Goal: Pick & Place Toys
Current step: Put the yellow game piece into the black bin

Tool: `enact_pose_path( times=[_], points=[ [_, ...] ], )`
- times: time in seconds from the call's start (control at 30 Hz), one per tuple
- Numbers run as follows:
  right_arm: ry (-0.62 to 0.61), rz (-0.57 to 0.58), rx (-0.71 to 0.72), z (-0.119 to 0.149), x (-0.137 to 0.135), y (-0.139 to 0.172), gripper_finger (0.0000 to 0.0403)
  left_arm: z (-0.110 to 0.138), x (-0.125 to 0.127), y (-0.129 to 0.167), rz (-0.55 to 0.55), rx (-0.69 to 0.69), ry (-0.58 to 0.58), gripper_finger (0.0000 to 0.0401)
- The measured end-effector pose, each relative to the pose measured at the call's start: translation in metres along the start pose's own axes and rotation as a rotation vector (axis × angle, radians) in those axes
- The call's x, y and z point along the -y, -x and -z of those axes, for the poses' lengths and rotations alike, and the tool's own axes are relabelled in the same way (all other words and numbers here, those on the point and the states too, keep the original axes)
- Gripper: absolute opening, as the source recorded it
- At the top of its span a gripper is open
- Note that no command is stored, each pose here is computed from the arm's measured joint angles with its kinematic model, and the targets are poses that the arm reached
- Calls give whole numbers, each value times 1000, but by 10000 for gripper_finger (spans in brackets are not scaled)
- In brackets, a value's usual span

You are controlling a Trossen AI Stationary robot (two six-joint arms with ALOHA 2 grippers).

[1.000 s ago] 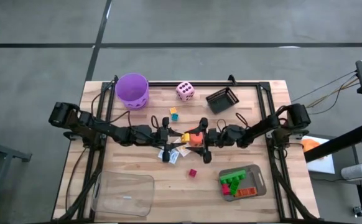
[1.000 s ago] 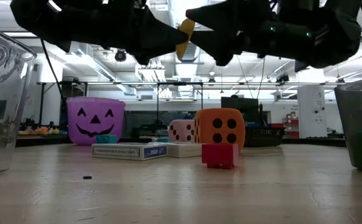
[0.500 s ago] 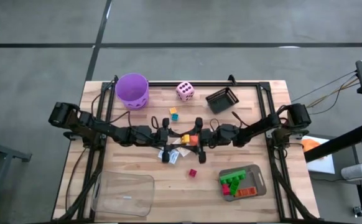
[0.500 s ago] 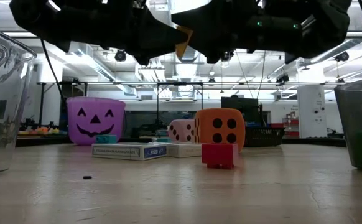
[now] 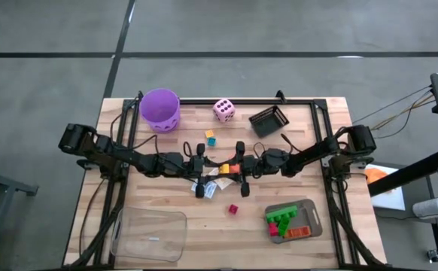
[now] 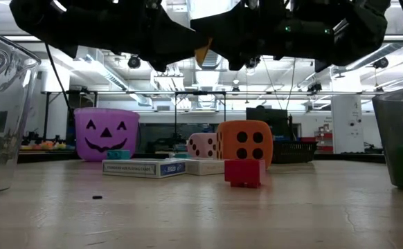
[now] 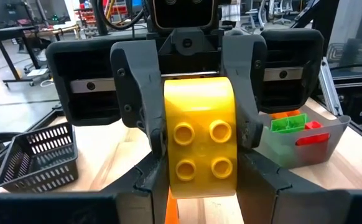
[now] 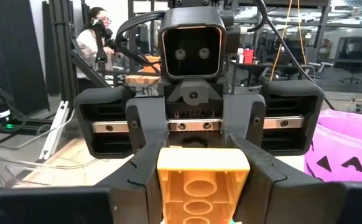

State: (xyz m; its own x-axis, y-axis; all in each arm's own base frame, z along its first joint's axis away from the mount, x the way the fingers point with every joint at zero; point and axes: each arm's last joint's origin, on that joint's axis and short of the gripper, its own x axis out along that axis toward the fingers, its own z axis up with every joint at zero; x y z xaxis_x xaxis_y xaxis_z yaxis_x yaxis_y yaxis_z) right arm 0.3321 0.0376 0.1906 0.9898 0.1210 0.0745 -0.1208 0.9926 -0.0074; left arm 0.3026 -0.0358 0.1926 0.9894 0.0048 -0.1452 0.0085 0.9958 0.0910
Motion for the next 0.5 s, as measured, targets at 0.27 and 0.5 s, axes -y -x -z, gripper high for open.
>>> enact_pose_path(
  times=[0.27,0.5],
  points=[
    [6,-52,-1,-1,-3,3,133,10,1,2,30,-91,-47,249],
    [36,-95,36,-11,-13,5,133,12,1,2,7,-114,-60,317]
  ],
)
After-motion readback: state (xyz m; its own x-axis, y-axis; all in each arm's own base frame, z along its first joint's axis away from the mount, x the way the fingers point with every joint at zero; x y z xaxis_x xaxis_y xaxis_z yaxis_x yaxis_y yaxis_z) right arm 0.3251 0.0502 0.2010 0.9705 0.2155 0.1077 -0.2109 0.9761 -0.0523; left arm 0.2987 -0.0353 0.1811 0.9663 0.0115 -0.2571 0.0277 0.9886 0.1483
